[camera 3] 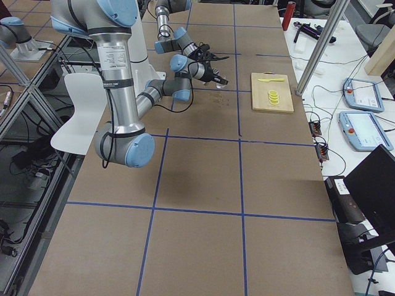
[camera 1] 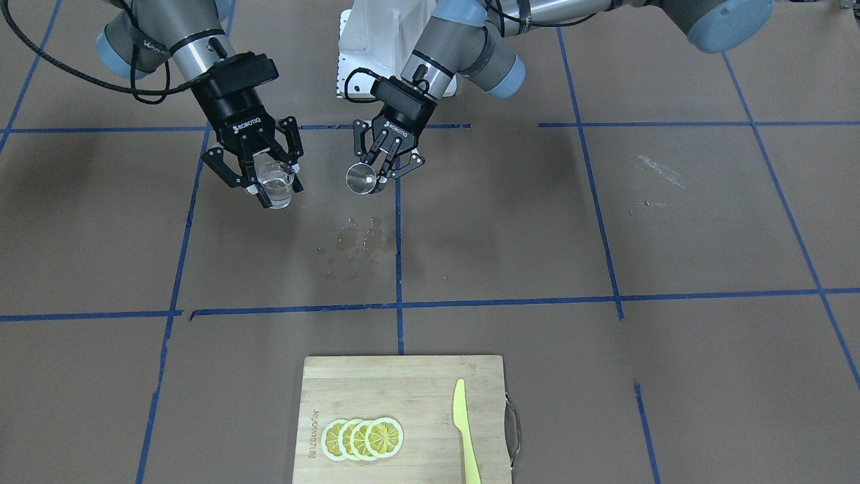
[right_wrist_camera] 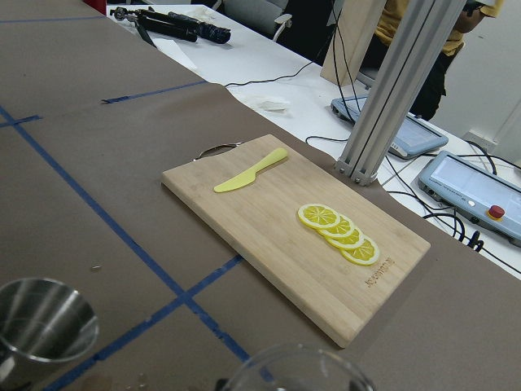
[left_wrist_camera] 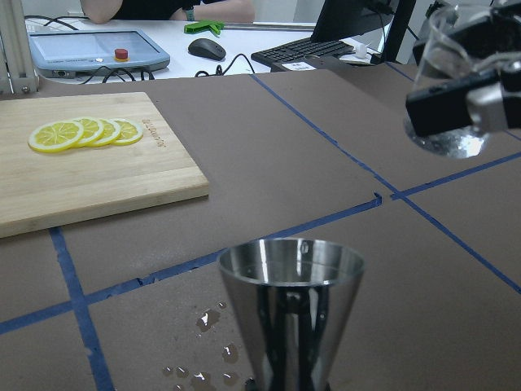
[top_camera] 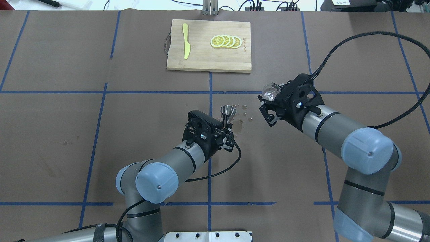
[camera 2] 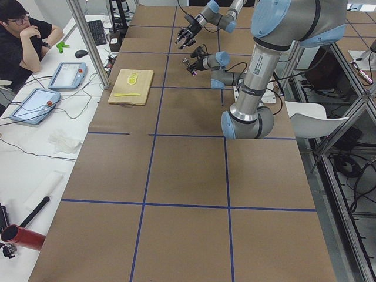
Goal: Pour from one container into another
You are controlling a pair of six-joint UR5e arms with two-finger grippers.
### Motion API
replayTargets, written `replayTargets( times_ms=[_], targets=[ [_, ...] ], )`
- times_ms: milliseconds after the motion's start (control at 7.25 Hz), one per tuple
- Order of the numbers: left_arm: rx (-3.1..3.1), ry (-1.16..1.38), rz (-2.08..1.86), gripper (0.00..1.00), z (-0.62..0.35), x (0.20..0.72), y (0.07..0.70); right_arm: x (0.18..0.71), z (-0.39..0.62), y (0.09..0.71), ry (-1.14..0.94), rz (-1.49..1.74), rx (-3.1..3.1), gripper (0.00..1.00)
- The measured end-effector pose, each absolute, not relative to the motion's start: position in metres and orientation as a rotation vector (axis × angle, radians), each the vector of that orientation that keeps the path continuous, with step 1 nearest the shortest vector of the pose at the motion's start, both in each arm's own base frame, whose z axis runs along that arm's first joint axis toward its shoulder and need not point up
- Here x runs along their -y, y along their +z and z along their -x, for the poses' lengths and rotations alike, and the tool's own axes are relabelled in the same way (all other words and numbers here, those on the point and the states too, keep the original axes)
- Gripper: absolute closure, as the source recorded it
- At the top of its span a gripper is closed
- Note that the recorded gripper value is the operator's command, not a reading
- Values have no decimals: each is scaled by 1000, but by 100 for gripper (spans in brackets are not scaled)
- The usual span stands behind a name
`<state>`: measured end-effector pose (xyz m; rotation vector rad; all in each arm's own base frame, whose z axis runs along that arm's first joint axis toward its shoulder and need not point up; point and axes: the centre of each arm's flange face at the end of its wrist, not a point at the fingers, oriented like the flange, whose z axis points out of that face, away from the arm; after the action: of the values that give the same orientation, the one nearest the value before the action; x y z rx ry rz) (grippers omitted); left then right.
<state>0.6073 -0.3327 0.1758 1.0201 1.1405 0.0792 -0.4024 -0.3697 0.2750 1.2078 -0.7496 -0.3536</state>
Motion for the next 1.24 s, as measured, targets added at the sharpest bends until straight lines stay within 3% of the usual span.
replayTargets(
  times_ms=[1241],
  targets=[
    [-1140,99,-1024,100,-625,332,163,366,442,222,-453,-1236,595,100]
  ],
)
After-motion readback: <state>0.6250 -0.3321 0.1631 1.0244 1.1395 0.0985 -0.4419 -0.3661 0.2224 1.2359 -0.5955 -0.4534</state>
